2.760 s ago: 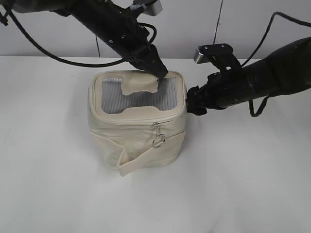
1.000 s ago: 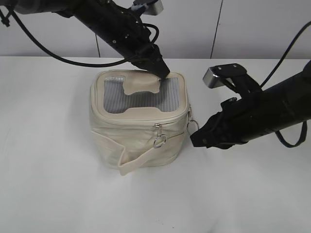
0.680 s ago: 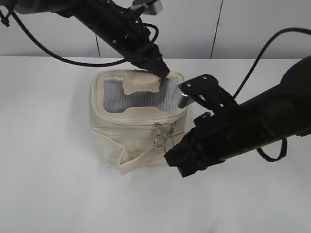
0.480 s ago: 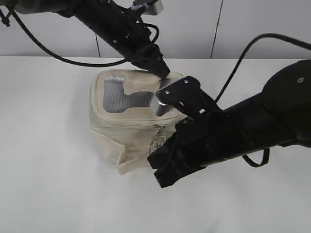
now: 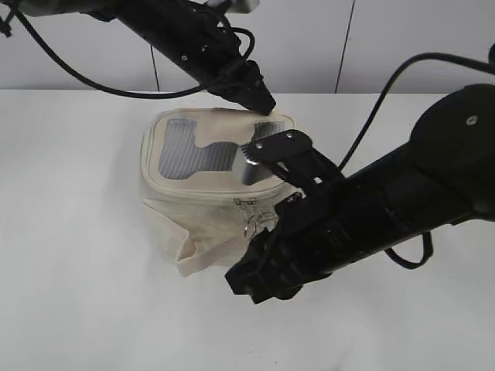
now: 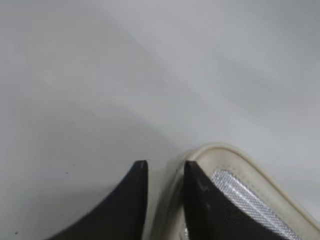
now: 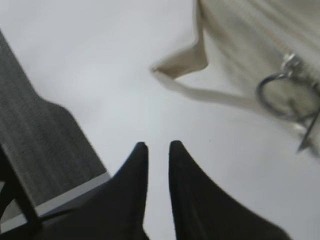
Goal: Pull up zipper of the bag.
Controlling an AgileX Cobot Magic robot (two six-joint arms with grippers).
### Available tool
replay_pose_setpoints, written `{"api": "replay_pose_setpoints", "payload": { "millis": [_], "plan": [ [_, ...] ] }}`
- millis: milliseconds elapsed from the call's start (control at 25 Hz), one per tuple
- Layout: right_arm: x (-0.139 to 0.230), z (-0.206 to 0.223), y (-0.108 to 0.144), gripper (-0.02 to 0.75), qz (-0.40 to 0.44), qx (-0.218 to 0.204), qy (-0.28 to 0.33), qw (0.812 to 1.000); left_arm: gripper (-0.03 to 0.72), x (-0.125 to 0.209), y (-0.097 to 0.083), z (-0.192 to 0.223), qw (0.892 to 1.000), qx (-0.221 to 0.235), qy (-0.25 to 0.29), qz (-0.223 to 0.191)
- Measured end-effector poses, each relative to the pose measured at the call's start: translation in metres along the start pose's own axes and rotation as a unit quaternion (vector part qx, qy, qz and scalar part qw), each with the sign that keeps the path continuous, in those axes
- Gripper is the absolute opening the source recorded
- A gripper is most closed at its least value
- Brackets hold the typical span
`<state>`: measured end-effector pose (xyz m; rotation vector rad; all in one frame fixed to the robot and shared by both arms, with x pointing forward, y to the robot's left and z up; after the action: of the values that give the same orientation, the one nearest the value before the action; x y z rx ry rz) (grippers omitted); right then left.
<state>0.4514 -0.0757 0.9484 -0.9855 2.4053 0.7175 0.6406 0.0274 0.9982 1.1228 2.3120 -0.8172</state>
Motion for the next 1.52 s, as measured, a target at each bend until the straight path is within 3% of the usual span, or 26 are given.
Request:
{"api": "replay_pose_setpoints", "payload": {
  "millis": [80, 160, 360, 560, 800, 1040, 1280, 1520],
  "plan": [
    [0.001, -0.010, -0.007, 0.347, 0.017, 0.001, 0.010, 1.000, 0.252, -0.004, -0.004, -0.010, 1.000, -0.002, -0.004, 0.000],
    [0.002, -0.023, -0.014, 0.386, 0.037, 0.013, 0.016, 0.999, 0.239, -0.009, -0.011, -0.027, 1.000, -0.016, -0.008, 0.000],
    [0.008, -0.066, -0.022, 0.401, 0.075, 0.041, 0.040, 0.996, 0.203, -0.020, -0.032, -0.083, 0.997, -0.075, -0.022, -0.001],
    [0.024, -0.123, -0.009, 0.402, 0.073, 0.099, 0.061, 0.991, 0.201, 0.006, -0.068, -0.133, 0.994, -0.096, -0.036, -0.024],
    [0.061, -0.195, 0.017, 0.402, 0.032, 0.158, 0.041, 0.986, 0.197, 0.094, -0.130, -0.204, 0.985, -0.136, -0.084, -0.057],
    [0.128, -0.232, 0.040, 0.403, -0.002, 0.181, -0.038, 0.983, 0.202, 0.215, -0.189, -0.266, 0.964, -0.198, -0.163, -0.070],
    [0.176, -0.243, 0.049, 0.403, -0.030, 0.201, -0.122, 0.971, 0.356, 0.312, -0.212, -0.267, 0.958, -0.214, -0.181, -0.066],
    [0.187, -0.251, 0.054, 0.403, -0.043, 0.207, -0.173, 0.962, 0.386, 0.341, -0.224, -0.275, 0.939, -0.221, -0.261, -0.034]
  ]
}}
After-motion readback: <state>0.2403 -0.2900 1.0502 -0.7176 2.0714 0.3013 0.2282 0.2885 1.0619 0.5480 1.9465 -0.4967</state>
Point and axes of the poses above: a point on each arm's last joint axis where the gripper is mounted, z pointing out along that axis toward the gripper, y along the wrist's bending axis when the last joint is at zero, x = y × z, the point moved 1 cm from there along z, pointing out along that axis toward the gripper, and after that the axes turned 2 degrees about -z, right-handed, at the moved point
